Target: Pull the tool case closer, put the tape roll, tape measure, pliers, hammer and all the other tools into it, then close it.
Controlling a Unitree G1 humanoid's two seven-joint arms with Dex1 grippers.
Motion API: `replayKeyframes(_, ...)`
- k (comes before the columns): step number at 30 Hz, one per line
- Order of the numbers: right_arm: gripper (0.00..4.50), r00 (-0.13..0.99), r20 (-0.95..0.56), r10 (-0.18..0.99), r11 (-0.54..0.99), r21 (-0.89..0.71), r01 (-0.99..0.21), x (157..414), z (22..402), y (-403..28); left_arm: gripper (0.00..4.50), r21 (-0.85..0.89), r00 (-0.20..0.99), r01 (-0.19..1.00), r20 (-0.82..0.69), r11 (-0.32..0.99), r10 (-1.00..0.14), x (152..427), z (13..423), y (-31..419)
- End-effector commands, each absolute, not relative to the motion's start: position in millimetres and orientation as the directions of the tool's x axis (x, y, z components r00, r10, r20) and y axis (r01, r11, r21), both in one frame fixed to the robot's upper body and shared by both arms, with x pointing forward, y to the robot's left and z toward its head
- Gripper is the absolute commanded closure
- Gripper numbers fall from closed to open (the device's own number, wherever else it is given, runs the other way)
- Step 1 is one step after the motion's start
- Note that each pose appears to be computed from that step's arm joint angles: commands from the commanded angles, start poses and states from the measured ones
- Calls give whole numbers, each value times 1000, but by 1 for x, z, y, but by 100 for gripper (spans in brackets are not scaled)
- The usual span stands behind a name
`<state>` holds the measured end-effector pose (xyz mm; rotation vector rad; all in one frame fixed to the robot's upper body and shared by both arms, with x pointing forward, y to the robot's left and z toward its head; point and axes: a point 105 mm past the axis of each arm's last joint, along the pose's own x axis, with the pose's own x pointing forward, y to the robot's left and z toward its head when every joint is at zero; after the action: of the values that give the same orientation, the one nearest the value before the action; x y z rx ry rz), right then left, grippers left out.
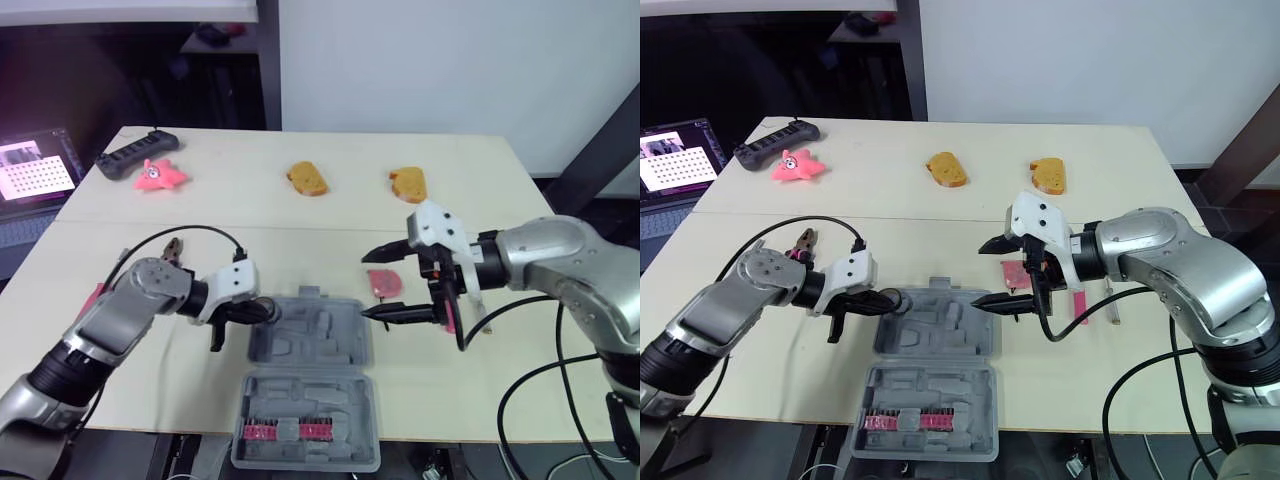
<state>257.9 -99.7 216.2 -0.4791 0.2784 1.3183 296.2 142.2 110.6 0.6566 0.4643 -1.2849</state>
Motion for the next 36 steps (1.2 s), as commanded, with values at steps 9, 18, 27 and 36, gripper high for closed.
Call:
replayKeyframes(9,0,291,-399,869,210,-236,-949,252,228,-97,446,267,215,962,-633,51,-743,309,107,140)
replayKeyframes(18,0,295,-401,867,222,-220,-950,253,230,-100,446,244,188,969,-634,36,-750,313,92,133)
replayKeyframes(27,0,296,-405,865,229,-208,-951,256,230,-100,446,228,199,972,-676,55,-710,321,80,142)
replayKeyframes(36,0,309,-411,858,237,-216,-947,259,229,-101,446,175,139,984,-668,27,-731,315,75,133)
